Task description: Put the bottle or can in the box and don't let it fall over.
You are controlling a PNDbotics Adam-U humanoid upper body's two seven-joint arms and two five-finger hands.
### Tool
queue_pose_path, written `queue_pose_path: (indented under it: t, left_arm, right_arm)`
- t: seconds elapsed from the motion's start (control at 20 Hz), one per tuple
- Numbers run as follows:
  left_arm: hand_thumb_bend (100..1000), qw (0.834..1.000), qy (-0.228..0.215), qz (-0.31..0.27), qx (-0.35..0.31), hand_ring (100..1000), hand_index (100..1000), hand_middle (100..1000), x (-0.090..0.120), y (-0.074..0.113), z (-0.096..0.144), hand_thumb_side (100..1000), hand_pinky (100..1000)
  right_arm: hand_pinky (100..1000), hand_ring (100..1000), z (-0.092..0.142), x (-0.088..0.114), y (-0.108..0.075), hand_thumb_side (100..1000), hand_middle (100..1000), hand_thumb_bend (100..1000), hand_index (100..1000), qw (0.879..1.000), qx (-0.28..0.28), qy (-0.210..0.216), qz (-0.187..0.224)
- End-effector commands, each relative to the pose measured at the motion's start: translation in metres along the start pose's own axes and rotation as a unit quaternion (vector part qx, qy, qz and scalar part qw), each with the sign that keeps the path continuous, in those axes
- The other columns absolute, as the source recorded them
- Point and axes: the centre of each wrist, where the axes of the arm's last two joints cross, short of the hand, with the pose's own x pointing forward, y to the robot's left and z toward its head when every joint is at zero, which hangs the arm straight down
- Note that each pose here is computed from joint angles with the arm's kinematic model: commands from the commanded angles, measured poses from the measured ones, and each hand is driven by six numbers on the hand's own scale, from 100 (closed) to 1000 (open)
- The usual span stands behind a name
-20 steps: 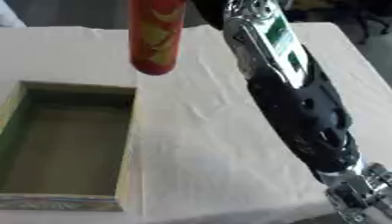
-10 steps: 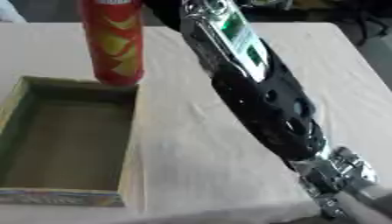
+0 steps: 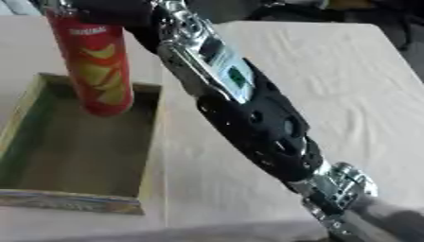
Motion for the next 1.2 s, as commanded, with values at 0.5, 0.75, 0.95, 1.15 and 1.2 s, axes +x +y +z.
queue_pose_path:
  t: [0.5,0.75,0.95,1.15,1.2]
  left_arm:
    - [100,1.000,-0.028,0.013,0.002,1000,808,913,0.010,-0.002,-0.005,734,740]
    - [100,1.000,-0.026,0.008,0.002,1000,809,914,0.009,-0.001,-0.004,735,740]
    - [100,1.000,-0.027,0.006,0.002,1000,809,914,0.009,0.000,-0.004,735,741]
    - [100,1.000,-0.026,0.002,0.002,1000,807,913,0.008,0.001,-0.003,738,739]
    - [100,1.000,-0.025,0.002,0.003,1000,807,913,0.008,0.001,-0.003,738,739]
  right_arm:
    - [850,576,-0.011,-0.040,0.003,121,690,100,668,0.999,-0.036,0.006,0.023]
    - [910,867,-0.012,-0.059,0.002,375,950,100,885,0.999,-0.008,0.016,0.052]
    - [968,996,-0.012,-0.073,-0.001,573,1000,100,1000,0.996,0.015,0.027,0.078]
    - [994,1000,-0.012,-0.082,-0.003,648,1000,160,1000,0.994,0.033,0.043,0.096]
    - [1000,1000,-0.012,-0.084,-0.003,603,1000,182,1000,0.993,0.039,0.049,0.099]
